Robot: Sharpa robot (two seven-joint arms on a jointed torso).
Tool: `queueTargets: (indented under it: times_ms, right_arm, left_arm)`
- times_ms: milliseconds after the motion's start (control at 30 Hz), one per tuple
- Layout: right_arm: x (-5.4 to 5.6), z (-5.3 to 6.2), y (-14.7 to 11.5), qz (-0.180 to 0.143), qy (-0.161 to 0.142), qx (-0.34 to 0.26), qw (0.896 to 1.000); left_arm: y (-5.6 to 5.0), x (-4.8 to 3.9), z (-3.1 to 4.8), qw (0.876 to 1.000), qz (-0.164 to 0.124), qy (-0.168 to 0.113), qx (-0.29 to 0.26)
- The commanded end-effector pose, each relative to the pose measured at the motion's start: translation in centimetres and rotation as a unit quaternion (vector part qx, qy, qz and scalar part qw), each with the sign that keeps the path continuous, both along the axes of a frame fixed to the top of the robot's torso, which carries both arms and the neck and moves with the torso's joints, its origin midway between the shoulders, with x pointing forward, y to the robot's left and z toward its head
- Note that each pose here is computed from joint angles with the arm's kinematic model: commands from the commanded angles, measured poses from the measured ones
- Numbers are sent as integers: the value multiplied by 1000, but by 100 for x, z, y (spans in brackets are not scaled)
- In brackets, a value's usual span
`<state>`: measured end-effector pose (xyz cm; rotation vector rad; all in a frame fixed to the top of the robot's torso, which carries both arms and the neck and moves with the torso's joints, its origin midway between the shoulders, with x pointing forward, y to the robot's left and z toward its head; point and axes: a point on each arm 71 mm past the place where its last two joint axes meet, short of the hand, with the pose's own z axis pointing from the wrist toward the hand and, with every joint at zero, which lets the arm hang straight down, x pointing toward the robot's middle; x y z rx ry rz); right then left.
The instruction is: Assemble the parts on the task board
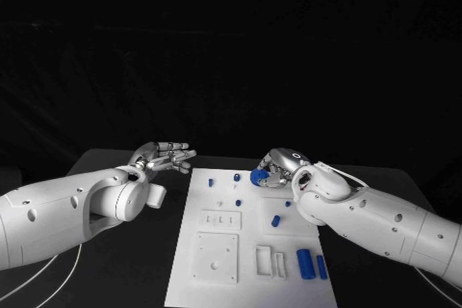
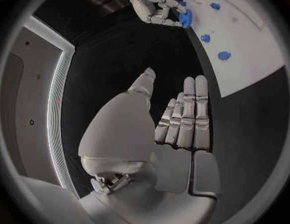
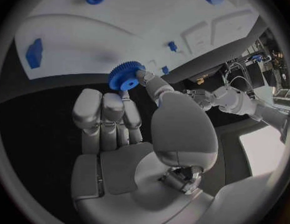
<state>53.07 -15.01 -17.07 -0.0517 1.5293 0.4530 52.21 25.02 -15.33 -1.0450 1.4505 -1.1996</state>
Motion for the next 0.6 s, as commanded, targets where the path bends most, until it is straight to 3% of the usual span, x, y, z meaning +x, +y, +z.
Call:
queueTargets:
  times_ms: [33, 300, 600]
  right_arm:
    - [-27, 51, 131, 10, -28, -8, 1000]
    - [-42, 33, 448, 34, -37, -9, 999]
    - [-31, -34, 623, 44, -37, -8, 998]
  left_arm:
    - [-43, -4, 24, 1000, -9, -4, -1]
    - [-81, -15, 25, 1000, -14, -3, -2]
    - [-109, -19, 25, 1000, -18, -3, -3]
